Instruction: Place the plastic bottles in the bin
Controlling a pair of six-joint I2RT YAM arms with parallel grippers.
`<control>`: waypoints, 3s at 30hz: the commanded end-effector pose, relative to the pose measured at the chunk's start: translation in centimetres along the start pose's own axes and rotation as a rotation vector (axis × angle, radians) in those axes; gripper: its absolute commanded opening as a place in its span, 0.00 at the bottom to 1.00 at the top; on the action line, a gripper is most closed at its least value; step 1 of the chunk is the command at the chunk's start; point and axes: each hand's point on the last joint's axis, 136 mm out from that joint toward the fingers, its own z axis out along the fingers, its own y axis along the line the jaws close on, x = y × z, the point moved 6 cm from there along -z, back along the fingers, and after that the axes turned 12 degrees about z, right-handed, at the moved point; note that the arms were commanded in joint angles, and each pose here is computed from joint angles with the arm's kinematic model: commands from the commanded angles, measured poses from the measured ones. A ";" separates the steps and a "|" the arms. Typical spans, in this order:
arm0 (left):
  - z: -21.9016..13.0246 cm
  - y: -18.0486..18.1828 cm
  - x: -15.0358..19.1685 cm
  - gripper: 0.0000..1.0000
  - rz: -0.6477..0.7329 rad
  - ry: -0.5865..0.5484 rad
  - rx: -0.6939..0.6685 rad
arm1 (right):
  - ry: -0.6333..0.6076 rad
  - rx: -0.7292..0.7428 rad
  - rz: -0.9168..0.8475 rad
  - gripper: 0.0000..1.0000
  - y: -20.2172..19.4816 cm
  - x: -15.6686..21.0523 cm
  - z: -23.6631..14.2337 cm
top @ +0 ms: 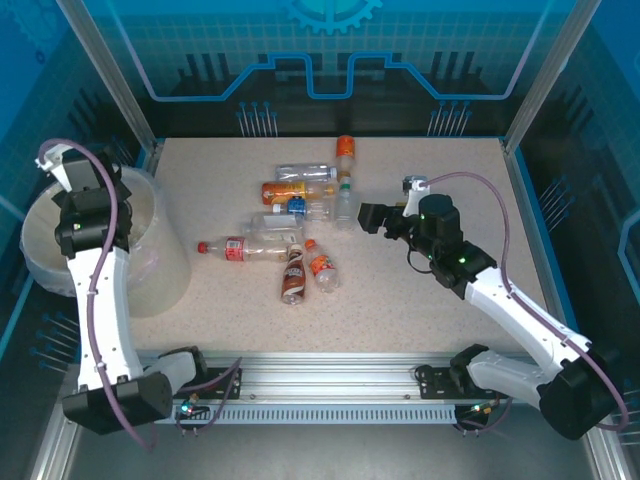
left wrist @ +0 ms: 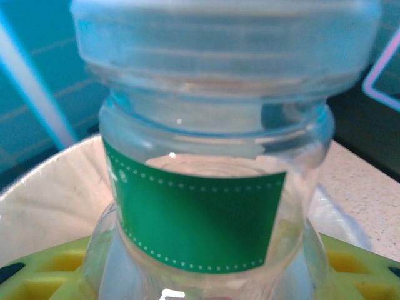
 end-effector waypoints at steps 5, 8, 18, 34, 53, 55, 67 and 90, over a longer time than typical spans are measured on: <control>3.7 0.8 4.7 0.41 -0.183 0.221 -0.014 | -0.020 0.029 -0.045 1.00 0.0 -1.1 -0.4; 5.4 1.1 6.4 0.43 -0.214 0.282 -0.039 | -0.016 0.013 -0.042 1.00 0.3 -1.2 -0.4; 8.9 0.7 9.7 0.54 -0.314 0.413 -0.031 | -0.031 -0.035 -0.095 1.00 0.5 -0.9 -1.2; 6.5 1.5 8.0 0.94 -0.339 0.353 -0.007 | -0.090 0.029 -0.093 1.00 -0.4 -1.1 -2.7; -6.5 -2.9 0.7 0.99 -0.253 0.037 0.448 | -0.110 -0.035 -0.097 1.00 0.1 -1.0 -3.9; -7.9 -3.9 0.5 0.99 -0.233 -0.001 0.492 | -0.117 -0.022 -0.091 1.00 -0.1 -1.0 -3.9; -12.8 -13.8 5.4 0.99 -0.129 0.071 0.799 | -0.071 -0.024 -0.059 1.00 -0.3 -0.2 -3.7; -10.8 -25.4 30.3 0.93 0.429 0.733 0.983 | -0.061 0.075 -0.008 1.00 -2.0 0.5 -3.4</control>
